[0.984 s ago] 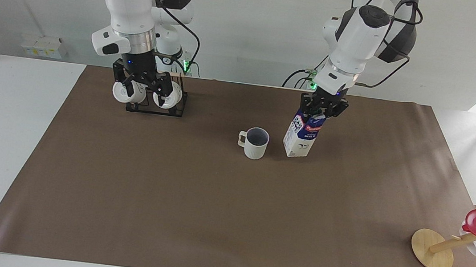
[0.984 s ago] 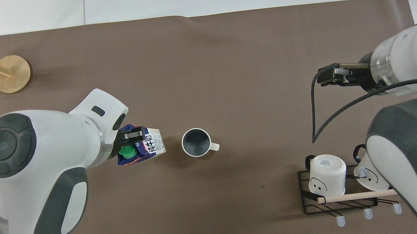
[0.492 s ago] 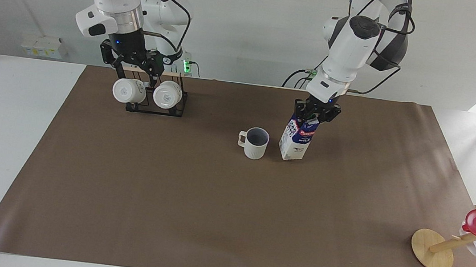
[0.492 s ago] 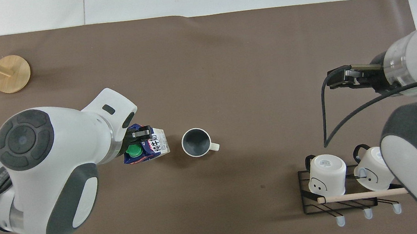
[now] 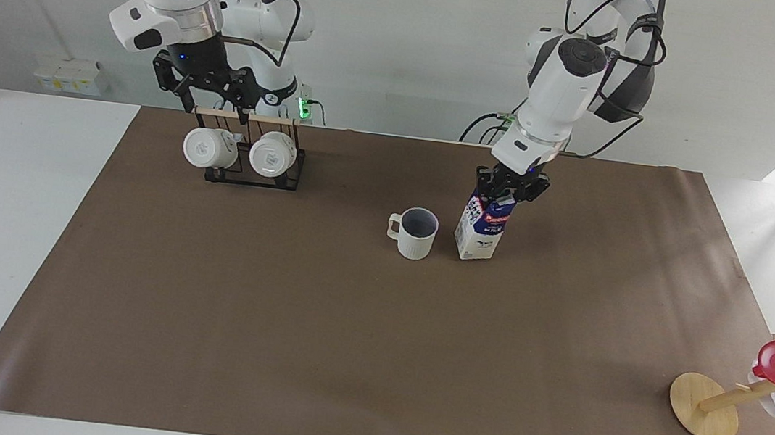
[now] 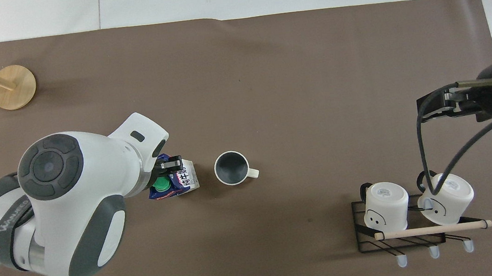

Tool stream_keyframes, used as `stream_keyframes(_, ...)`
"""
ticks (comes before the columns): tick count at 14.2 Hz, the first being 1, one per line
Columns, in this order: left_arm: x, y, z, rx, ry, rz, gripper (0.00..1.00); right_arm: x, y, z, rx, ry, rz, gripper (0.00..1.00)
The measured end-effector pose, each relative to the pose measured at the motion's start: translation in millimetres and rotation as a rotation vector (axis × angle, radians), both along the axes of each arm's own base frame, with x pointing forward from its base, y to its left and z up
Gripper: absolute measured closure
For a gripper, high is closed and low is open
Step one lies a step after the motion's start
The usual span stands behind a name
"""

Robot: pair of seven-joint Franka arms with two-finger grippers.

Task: Place cup and milk on table
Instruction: 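Lower the milk carton beside the black mug with the left gripper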

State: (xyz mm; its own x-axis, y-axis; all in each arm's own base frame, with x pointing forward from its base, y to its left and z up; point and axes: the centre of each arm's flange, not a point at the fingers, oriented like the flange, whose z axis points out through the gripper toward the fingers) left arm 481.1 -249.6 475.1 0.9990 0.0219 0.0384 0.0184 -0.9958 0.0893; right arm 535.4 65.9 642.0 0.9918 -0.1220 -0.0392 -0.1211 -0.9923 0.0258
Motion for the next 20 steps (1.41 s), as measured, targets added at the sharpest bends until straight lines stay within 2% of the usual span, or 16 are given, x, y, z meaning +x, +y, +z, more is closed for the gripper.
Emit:
stream_keyframes(5,-1.4,1.0,-9.4,0.000,-0.003,0.001,0.51,1.9,-12.4,0.1,0.004,0.001,0.076,0.00)
stream_keyframes(15,-1.3,1.4,-9.5,0.011,-0.008,-0.005,0.51,3.1,-26.7,-0.2,0.007,0.002,0.054,0.00)
stream_keyframes(18,-1.2,1.6,-9.6,0.011,-0.008,-0.004,0.48,3.1,-26.6,-0.2,0.008,0.002,0.054,0.00)
stream_keyframes(20,-1.2,1.6,-9.6,0.011,-0.008,-0.004,0.35,3.1,-26.5,-0.2,0.008,0.002,0.054,0.00)
